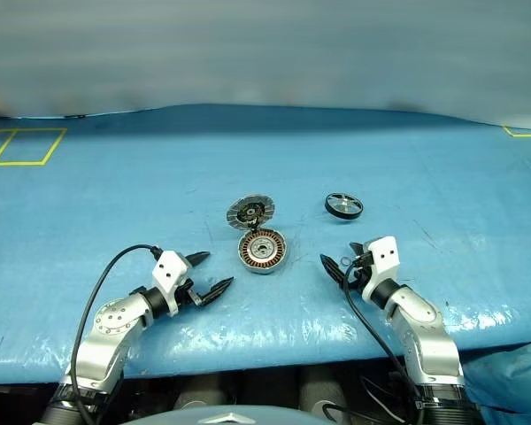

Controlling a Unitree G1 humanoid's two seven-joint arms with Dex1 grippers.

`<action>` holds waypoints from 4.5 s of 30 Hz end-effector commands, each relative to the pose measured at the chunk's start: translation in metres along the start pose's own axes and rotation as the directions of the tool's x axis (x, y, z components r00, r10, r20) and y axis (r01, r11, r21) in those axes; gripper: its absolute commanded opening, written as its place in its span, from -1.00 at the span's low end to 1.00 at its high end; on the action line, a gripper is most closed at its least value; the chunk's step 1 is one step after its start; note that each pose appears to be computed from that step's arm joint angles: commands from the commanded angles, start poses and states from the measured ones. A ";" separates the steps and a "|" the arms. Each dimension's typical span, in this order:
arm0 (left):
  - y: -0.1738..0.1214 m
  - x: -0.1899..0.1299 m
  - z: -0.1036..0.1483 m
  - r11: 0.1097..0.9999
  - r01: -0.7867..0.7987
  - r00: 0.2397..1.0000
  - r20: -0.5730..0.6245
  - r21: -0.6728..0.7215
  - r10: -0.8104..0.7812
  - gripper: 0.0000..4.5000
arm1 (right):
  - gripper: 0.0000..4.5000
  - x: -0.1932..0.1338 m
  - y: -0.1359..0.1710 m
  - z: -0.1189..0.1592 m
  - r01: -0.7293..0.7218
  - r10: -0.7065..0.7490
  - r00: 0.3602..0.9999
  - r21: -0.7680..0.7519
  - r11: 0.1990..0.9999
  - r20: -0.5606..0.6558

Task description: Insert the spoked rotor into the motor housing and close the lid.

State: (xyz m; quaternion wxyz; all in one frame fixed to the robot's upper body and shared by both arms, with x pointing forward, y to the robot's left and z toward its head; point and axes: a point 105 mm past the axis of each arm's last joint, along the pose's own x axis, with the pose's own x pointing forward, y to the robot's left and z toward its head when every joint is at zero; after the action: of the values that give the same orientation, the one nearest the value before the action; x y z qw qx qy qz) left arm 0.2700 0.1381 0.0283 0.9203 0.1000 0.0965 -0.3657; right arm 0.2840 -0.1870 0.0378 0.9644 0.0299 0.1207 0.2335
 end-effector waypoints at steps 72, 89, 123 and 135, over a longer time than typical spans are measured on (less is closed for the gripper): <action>-0.007 0.003 0.018 0.994 0.030 0.975 0.216 0.104 -0.052 1.00 | -0.56 0.085 0.129 0.043 -0.506 0.497 0.861 -0.253 0.824 -0.103; -0.011 0.003 0.015 0.995 0.030 0.975 0.216 0.097 -0.051 1.00 | -0.56 0.087 0.119 0.046 -0.478 0.472 0.877 -0.275 0.834 -0.094; -0.010 0.001 0.011 0.995 0.007 0.977 0.210 0.098 -0.028 1.00 | -0.12 0.086 0.128 0.060 -0.511 0.518 0.855 -0.148 0.846 0.010; -0.010 0.003 0.010 0.996 -0.002 0.978 0.209 0.093 -0.017 1.00 | -0.99 0.090 0.124 0.050 -0.485 0.486 0.873 -0.147 0.862 -0.034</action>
State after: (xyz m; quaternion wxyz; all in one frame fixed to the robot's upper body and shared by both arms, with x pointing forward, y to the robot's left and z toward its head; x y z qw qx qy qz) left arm 0.2646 0.1277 0.0305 0.9177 0.1014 0.0002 -0.3840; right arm 0.3186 -0.0394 0.0738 0.8752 -0.0091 0.1020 0.4728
